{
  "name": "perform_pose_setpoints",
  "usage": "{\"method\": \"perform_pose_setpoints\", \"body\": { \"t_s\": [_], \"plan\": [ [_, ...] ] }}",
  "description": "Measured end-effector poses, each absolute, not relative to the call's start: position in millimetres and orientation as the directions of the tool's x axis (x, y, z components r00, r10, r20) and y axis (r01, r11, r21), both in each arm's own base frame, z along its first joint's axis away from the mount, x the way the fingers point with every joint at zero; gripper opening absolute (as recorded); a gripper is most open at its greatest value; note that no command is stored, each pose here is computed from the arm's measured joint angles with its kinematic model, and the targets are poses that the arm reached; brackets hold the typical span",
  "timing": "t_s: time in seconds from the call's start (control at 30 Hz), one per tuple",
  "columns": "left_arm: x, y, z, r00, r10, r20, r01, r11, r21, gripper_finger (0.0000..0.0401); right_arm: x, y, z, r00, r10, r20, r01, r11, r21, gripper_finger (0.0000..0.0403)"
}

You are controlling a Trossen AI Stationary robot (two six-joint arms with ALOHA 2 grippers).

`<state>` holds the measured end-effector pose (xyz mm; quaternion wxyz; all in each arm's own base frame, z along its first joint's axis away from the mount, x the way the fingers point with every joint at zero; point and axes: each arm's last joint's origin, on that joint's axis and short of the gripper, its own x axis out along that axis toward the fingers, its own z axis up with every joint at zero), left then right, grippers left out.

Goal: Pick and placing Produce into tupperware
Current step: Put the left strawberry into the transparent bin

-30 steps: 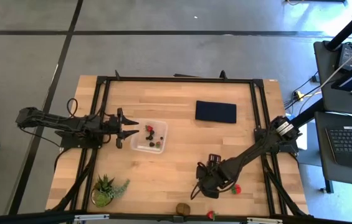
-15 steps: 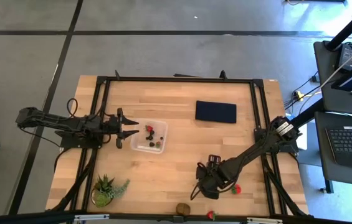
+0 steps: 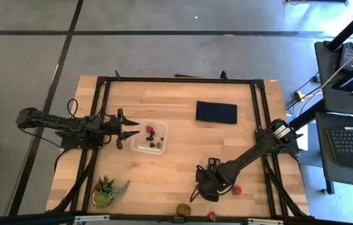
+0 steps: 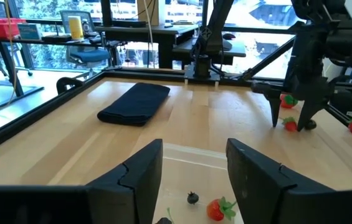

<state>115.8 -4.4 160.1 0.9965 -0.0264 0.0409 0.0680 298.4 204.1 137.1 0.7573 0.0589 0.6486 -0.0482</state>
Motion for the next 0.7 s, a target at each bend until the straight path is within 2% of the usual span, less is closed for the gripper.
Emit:
{"method": "perform_pose_setpoints", "body": {
  "t_s": [0.2, 0.7],
  "plan": [
    [115.8, -4.4, 160.1, 0.987, 0.133, -0.086, -0.137, 0.989, -0.047, 0.0166, 298.6, 204.6, 135.8, 0.148, 0.006, -0.989, 0.148, 0.989, 0.028, 0.0234],
    [115.8, -4.3, 159.9, 0.987, 0.133, -0.086, -0.138, 0.989, -0.047, 0.017, 298.5, 204.8, 135.4, 0.146, 0.007, -0.989, 0.144, 0.989, 0.029, 0.011]
  ]
}}
